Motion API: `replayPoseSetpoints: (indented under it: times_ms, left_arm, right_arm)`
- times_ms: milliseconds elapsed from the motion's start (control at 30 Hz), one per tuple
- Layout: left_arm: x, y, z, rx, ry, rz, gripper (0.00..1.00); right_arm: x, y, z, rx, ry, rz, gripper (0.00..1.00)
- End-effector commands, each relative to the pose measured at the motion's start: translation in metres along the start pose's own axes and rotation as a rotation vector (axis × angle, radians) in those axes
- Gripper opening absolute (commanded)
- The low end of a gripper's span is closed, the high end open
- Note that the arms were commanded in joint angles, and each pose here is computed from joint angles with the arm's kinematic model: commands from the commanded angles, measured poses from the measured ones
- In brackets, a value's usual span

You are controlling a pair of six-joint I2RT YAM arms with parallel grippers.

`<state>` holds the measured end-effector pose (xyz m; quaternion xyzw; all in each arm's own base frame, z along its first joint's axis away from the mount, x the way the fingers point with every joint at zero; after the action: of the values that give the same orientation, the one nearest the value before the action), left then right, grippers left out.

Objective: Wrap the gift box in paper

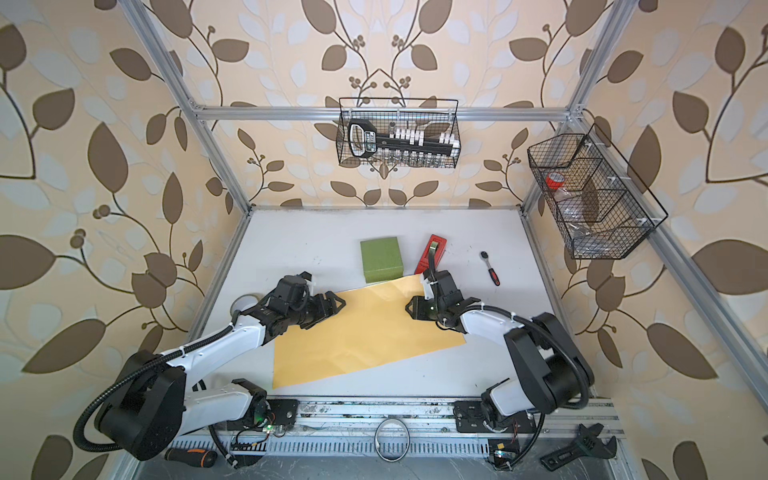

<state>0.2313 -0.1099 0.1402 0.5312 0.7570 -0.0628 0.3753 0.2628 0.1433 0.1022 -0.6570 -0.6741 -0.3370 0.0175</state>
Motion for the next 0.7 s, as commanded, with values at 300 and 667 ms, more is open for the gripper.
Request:
replayPoseSetpoints:
  times_ms: [300, 667]
  left_arm:
    - [0.013, -0.013, 0.023, 0.138, -0.012, 0.022, 0.83]
    - [-0.032, -0.016, 0.060, 0.197, -0.051, 0.094, 0.83]
  right_arm:
    - [-0.062, -0.053, -0.014, 0.060, -0.097, 0.263, 0.40]
    - [-0.073, -0.035, -0.055, -0.167, -0.137, 0.332, 0.40]
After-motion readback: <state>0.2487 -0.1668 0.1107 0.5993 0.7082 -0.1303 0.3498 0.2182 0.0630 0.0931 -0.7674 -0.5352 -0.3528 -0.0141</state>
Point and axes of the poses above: each gripper's point midway between its finger pads, its own z axis out along the fingers, its own x axis along the line the jaws close on, y = z × x, the point moved 9 cm from there along -z, back along the fingers
